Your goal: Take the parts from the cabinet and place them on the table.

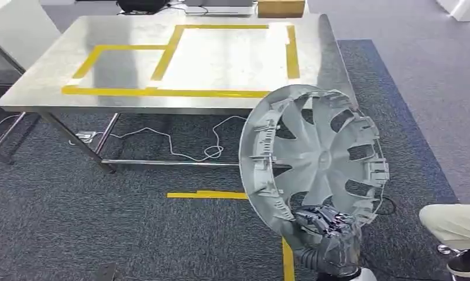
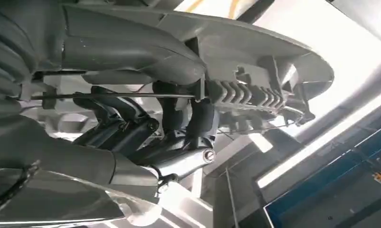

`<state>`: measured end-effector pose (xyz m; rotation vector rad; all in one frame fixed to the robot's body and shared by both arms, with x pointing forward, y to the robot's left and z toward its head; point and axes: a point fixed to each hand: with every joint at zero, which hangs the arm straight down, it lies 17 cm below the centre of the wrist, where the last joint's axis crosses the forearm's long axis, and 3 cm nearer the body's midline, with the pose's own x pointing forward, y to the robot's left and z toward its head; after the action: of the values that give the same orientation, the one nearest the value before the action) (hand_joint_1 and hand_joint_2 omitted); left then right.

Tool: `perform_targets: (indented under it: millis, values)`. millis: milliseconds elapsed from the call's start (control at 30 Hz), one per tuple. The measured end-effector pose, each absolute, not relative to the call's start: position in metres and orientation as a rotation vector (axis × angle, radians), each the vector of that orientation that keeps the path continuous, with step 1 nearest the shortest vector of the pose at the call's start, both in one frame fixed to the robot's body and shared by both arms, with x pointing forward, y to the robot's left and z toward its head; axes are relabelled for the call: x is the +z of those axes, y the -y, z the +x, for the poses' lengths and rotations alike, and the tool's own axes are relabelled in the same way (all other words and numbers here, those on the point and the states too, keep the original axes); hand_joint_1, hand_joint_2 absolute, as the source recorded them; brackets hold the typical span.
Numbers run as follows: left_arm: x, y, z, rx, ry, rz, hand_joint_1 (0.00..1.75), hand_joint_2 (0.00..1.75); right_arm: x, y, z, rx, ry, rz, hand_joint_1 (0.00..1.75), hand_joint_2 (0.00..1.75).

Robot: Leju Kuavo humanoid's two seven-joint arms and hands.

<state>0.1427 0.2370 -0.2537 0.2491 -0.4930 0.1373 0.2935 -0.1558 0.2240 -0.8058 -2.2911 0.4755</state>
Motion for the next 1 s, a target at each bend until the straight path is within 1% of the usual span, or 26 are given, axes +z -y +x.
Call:
perform_targets:
  millis: [633,1000]
  values:
    - [-0.257,-0.25,0.137,0.169,0.479,0.254,0.0,1.75,0.221,0.131,0.295,0.521,2.307,-0.745,1.75,1.75]
    - [-0.256,-0.253,0.141,0.19,0.479,0.256,0.0,1.75,0.221,0.099,0.308,0.611,2.321,-0.699,1.75,1.75]
